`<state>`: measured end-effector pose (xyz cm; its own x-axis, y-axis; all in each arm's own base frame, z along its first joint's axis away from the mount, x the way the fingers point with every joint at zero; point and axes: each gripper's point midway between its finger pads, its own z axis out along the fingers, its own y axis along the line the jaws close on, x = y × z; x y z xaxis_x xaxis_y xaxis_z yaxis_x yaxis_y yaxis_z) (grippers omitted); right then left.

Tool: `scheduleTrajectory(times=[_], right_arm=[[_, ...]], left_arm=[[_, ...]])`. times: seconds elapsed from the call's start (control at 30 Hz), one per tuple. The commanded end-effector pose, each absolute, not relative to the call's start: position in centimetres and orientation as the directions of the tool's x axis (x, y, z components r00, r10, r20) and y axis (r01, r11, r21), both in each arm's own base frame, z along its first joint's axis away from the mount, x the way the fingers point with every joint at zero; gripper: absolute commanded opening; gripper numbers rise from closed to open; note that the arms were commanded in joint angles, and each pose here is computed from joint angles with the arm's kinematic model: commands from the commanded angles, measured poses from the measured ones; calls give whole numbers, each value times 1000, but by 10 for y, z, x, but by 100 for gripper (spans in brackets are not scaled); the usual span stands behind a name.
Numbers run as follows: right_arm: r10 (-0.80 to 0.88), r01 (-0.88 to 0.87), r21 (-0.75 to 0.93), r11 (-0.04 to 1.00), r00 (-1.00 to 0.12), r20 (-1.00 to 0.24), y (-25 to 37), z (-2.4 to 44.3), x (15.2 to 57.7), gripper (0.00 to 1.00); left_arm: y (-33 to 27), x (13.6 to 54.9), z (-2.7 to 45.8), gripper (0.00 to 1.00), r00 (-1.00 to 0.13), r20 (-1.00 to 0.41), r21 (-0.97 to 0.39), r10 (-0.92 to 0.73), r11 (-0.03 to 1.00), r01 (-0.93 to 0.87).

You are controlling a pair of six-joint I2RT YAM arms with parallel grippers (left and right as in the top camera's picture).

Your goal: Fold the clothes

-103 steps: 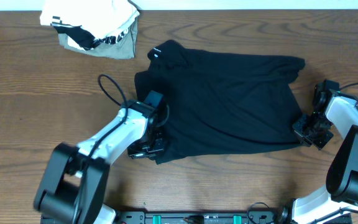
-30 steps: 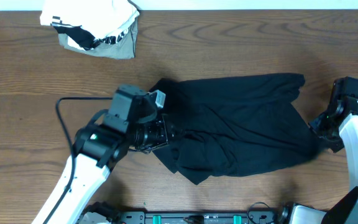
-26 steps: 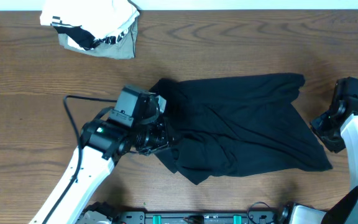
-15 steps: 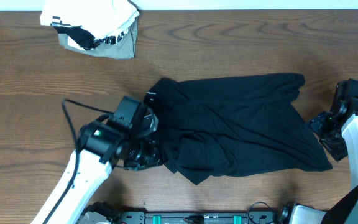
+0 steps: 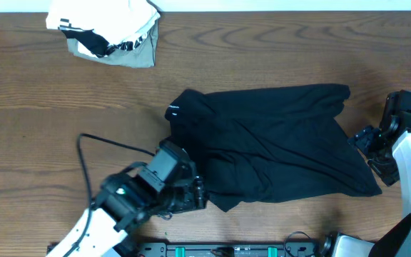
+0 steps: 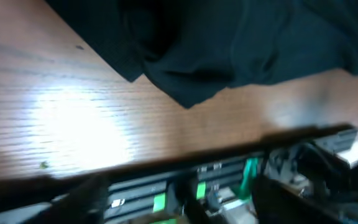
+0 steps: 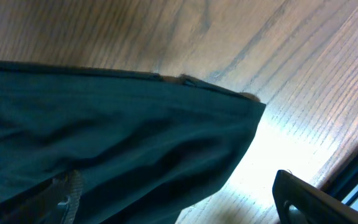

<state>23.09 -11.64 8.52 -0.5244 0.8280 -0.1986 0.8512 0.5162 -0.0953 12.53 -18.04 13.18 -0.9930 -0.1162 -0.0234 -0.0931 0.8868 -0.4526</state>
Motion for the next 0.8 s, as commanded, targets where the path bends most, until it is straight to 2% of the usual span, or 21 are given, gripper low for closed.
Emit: scheduleTrajectory(times=[0.0, 0.13, 0.77], right_arm=[[827, 854, -85, 513, -518, -219, -120, 92, 234, 96], [826, 853, -86, 515, -520, -218, -120, 92, 234, 96], [822, 847, -79, 526, -530, -211, -119, 91, 235, 97]], left_arm=[[-182, 121, 107, 80, -966, 45, -422, -253, 872, -248], [-189, 115, 87, 80, -935, 104, -417, -338, 839, -349], [-238, 134, 34, 75, -926, 149, -399, -346, 836, -377]])
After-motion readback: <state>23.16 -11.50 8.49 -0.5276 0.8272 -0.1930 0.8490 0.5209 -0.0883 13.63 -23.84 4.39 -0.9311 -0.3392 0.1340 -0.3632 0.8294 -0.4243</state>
